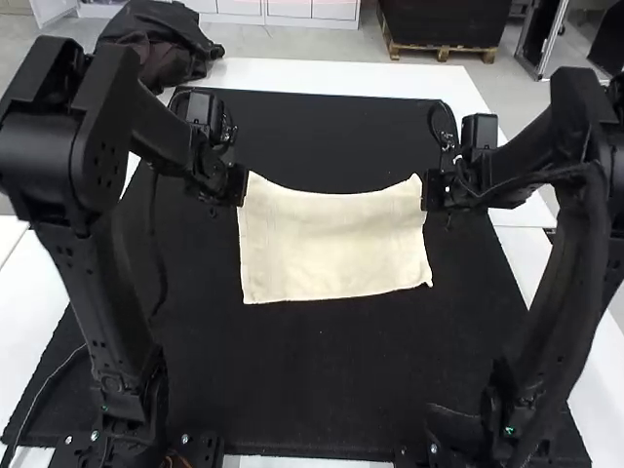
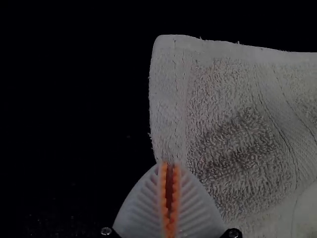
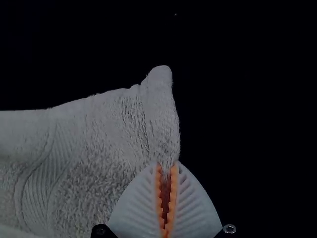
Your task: Fold the towel.
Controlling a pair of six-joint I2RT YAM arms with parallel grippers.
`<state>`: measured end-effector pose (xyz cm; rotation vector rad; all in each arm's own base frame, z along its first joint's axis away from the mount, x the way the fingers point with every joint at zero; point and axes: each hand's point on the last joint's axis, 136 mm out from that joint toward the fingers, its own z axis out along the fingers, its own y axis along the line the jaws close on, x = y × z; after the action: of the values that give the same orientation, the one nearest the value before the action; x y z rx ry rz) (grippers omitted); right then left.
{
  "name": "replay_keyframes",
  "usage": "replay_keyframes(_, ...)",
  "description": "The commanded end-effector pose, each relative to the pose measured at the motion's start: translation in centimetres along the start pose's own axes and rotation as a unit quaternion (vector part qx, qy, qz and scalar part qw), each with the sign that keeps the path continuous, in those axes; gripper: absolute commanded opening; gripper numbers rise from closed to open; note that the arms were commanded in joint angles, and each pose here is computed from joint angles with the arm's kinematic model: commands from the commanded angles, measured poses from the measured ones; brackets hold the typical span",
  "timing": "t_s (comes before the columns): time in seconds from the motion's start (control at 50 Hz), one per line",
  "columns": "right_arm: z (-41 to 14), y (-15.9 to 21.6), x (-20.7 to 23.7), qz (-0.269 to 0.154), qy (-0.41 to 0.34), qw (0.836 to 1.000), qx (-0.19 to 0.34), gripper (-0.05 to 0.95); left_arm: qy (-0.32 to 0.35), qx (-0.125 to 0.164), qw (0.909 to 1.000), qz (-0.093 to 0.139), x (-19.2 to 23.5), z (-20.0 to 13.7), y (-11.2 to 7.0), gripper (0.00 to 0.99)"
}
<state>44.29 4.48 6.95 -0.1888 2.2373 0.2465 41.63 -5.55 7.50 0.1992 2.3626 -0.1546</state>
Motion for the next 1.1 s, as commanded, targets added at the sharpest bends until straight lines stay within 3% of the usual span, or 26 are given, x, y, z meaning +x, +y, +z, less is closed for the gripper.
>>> replay_keyframes(0.0,-1.3,-0.6,-0.7,0.000,-0.015,1.000,0.003,-0.02,-0.012,0.010,0.9999,0.004,-0.5,-1.1,-1.0,0.028)
replay_keyframes(0.38,-3.3,-2.0,1.7,0.001,0.006,1.000,0.005,-0.02,0.000,0.017,0.9999,0.000,2.0,-2.7,-2.0,0.028)
replay_keyframes(1.08,-6.4,-0.1,4.3,0.002,0.028,0.999,-0.022,-0.02,0.002,0.014,0.9999,0.008,5.0,-6.0,-2.0,0.028)
